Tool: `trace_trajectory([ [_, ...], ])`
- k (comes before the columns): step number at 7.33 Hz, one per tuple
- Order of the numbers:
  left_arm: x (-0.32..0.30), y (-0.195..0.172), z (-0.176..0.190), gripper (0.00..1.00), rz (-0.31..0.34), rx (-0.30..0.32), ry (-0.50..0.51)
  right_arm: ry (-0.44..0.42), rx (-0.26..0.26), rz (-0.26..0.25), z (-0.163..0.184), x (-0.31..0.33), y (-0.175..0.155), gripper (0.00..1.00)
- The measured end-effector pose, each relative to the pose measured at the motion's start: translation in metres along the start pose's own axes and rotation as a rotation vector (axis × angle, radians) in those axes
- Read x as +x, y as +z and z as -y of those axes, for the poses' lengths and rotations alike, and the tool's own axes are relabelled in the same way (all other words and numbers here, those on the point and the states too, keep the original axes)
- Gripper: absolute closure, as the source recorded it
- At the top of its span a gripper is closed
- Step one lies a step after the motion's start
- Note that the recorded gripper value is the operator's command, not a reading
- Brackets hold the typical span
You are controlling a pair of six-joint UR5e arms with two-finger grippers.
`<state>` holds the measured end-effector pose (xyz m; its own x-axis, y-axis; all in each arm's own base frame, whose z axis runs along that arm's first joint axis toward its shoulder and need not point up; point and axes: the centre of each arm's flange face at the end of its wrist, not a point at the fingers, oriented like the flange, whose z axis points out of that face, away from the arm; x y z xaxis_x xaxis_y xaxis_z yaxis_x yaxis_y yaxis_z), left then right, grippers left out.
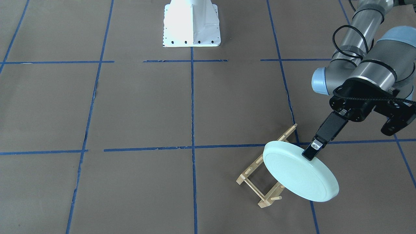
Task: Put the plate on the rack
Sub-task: 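Lift the plate with the left gripper and carry it above the rack, then lower the plate upright into the rack slots with the left gripper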
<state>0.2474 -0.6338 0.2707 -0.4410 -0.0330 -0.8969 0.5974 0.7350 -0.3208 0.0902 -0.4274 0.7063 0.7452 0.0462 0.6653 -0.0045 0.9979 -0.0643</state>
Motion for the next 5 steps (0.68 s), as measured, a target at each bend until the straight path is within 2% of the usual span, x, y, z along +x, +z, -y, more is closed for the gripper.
trace_trajectory([
  [5, -0.021, 0.010, -0.021, 1.00, 0.019, -0.033, -0.008, 0.000, 0.000, 0.000, 0.000, 0.000, 0.000, 0.00],
])
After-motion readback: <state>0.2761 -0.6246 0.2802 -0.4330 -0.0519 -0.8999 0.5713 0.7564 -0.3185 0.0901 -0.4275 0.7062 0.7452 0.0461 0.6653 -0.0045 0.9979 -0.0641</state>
